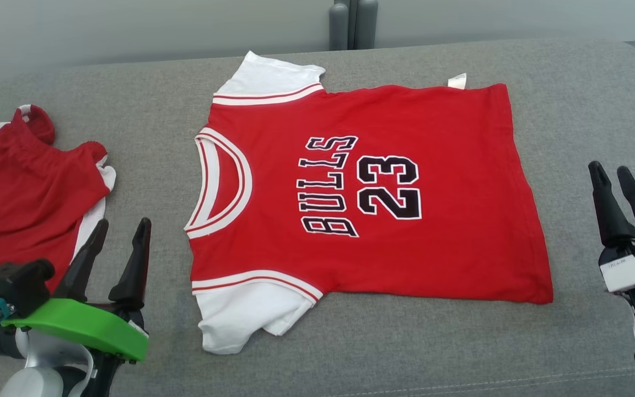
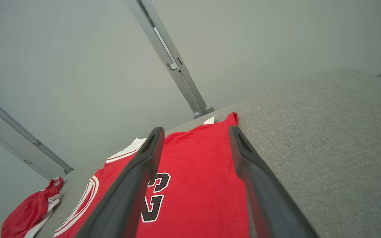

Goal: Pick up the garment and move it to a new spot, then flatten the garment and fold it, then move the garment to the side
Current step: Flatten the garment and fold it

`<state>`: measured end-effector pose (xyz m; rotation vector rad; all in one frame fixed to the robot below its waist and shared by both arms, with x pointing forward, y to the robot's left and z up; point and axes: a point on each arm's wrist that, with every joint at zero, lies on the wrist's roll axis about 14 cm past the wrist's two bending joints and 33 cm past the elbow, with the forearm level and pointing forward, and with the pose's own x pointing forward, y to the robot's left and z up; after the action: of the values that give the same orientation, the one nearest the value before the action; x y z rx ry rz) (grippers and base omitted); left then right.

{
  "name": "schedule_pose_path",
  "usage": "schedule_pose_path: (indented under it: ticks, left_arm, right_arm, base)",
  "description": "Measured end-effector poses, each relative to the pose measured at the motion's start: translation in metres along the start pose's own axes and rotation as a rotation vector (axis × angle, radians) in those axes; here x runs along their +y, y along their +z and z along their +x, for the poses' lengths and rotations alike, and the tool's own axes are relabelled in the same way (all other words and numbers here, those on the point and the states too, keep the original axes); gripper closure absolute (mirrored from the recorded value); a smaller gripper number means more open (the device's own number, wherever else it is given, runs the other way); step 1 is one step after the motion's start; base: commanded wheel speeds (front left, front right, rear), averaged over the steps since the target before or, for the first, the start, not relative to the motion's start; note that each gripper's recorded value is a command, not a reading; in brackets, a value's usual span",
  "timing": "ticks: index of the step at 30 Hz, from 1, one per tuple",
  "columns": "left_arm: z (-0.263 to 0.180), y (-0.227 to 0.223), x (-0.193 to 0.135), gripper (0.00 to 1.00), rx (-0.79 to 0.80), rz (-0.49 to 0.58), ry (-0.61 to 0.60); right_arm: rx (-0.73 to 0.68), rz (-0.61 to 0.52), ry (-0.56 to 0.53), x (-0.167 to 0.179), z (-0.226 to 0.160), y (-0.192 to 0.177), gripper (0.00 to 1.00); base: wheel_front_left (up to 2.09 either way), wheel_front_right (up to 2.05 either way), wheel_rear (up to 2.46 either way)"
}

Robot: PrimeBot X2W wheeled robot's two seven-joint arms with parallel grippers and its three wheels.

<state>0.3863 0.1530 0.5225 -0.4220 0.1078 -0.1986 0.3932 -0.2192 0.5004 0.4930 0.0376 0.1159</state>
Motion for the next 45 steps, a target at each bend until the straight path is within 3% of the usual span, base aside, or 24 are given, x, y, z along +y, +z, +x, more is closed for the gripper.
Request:
schedule_pose_path:
  ticks: [7,14,20,30,45]
  left_arm:
    - [0.003,0.018,-0.01,0.0,-0.121,0.062,-0.017]
    - [-0.002,0.034,-0.011,0.0,-0.22,0.1,0.0]
    - [-0.004,0.037,-0.01,0.0,-0.256,0.155,0.008]
    - [-0.007,0.028,-0.012,0.0,-0.236,0.259,-0.002]
    - [-0.007,0.023,-0.014,0.0,-0.24,0.26,0.011]
  right_arm:
    - [-0.089,-0.074,0.067,0.03,0.01,0.023,0.0]
    - [-0.187,-0.146,0.004,0.03,0.008,0.05,0.0]
    - [-0.248,-0.252,0.011,0.04,0.006,0.068,0.0]
    - [-0.161,-0.362,0.002,0.037,-0.013,0.037,0.0]
    - [-0.165,-0.369,-0.022,0.038,-0.018,0.032,0.0]
  base:
    - [0.0,0.0,0.0]
    - [0.0,0.0,0.0]
    - [0.0,0.0,0.0]
    - [0.0,0.0,0.0]
    - [0.0,0.0,0.0]
